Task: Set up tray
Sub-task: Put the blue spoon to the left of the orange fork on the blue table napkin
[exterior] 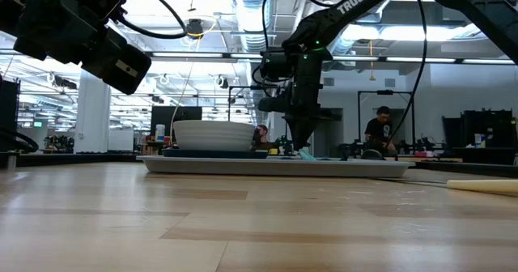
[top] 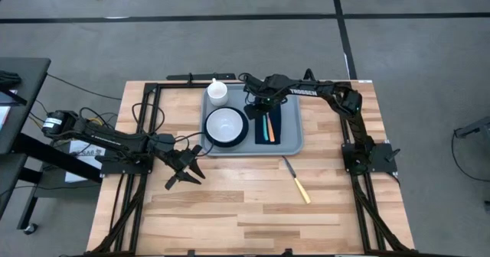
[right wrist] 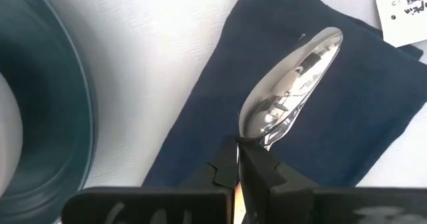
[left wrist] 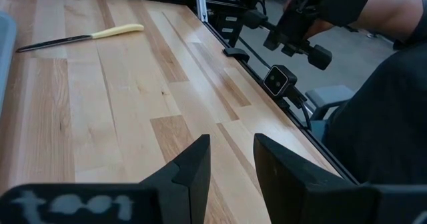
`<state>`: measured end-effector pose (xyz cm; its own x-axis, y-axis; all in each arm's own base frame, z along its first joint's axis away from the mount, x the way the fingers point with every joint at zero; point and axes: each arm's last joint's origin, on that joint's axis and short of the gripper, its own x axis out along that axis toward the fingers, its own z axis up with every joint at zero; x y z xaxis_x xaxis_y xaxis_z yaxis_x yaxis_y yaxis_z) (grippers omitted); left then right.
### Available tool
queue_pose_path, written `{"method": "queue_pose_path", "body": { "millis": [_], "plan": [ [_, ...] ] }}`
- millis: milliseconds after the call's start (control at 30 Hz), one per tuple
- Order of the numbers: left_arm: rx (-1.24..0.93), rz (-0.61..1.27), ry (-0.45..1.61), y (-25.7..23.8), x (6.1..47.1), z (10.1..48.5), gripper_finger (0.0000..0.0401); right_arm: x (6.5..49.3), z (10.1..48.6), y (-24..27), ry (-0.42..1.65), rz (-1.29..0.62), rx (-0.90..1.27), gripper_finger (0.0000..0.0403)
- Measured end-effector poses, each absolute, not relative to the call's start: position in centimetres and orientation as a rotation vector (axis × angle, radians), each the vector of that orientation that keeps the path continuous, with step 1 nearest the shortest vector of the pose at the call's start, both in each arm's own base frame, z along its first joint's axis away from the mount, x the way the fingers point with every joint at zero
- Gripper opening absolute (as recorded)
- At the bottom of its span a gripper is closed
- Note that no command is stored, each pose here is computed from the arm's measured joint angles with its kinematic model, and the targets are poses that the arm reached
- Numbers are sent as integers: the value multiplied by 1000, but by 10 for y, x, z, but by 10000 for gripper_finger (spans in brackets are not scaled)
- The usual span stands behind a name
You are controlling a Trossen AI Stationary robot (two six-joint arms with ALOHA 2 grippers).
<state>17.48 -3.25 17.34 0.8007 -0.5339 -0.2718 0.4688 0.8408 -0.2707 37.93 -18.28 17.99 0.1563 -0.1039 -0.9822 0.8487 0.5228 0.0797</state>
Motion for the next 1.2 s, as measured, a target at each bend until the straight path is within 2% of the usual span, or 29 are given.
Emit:
{"method": "queue_pose_path", "body": {
  "millis": [467, 700, 1200],
  "plan": [
    [-194, -541, 347, -33, 175, 173, 103, 376, 180, -191, 1218, -805, 762, 0],
    [-195, -542, 346, -33, 175, 174, 103, 385, 156, -192, 1246, -806, 741, 0],
    [-211, -548, 345, -33, 175, 174, 103, 382, 157, -193, 1255, -788, 757, 2]
  ]
}}
